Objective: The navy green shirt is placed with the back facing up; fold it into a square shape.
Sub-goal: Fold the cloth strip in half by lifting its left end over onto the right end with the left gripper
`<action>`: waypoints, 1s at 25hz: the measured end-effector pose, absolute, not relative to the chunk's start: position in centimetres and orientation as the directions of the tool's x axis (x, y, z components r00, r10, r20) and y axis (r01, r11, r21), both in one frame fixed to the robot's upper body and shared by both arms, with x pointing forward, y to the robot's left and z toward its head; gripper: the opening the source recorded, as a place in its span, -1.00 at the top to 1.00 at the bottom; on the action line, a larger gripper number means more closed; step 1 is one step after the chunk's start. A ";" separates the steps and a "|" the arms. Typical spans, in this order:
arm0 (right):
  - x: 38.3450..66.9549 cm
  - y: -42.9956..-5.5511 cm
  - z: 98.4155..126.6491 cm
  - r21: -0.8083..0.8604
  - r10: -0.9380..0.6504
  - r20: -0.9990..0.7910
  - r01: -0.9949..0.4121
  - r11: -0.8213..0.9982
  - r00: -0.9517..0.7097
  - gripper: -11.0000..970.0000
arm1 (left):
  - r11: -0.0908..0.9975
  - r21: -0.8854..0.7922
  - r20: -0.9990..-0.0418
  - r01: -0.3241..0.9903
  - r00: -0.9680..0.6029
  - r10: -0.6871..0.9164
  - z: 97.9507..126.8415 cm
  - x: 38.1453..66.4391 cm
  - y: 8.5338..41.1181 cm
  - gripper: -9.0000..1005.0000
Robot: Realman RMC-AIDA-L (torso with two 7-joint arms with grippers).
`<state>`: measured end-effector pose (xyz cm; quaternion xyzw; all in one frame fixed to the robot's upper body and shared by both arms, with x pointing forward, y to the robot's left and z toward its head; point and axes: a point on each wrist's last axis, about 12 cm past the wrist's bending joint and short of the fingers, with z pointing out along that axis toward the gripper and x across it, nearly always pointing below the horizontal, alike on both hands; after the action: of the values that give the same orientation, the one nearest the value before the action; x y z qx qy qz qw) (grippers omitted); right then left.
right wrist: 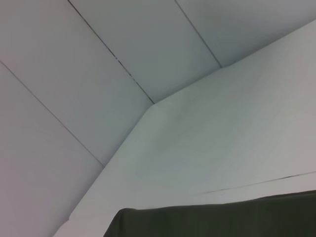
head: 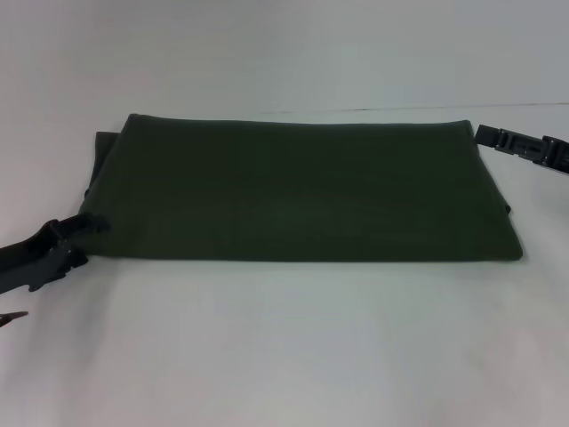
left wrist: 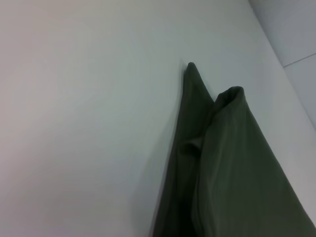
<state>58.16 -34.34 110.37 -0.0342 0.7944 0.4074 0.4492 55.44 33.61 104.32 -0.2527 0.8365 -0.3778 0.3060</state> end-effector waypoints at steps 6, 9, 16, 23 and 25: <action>58.2 -34.4 110.4 0.617 0.313 -0.741 -0.419 0.666 -0.593 -0.60 | 0.610 -0.771 -0.340 -0.181 -0.693 -0.635 104.6 56.1 33.3 -0.57; 58.2 -34.4 110.4 0.617 0.313 -0.742 -0.420 0.666 -0.593 -0.60 | 0.614 -0.771 -0.348 -0.169 -0.695 -0.629 104.9 56.5 33.3 -0.57; 58.2 -34.4 110.5 0.618 0.318 -0.743 -0.421 0.664 -0.589 -0.60 | 0.619 -0.774 -0.367 -0.134 -0.701 -0.611 105.8 57.1 33.2 -0.55; 58.2 -34.4 110.4 0.618 0.321 -0.742 -0.414 0.668 -0.589 -0.60 | 0.627 -0.767 -0.368 -0.134 -0.708 -0.602 105.4 56.6 33.4 -0.54; 58.2 -34.4 110.3 0.618 0.322 -0.741 -0.412 0.669 -0.589 -0.60 | 0.625 -0.768 -0.364 -0.138 -0.710 -0.603 105.3 56.3 33.5 -0.54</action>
<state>58.24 -34.44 110.35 -0.0282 0.7936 0.4056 0.4526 56.33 33.52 105.27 -0.2189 0.8460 -0.3733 0.3114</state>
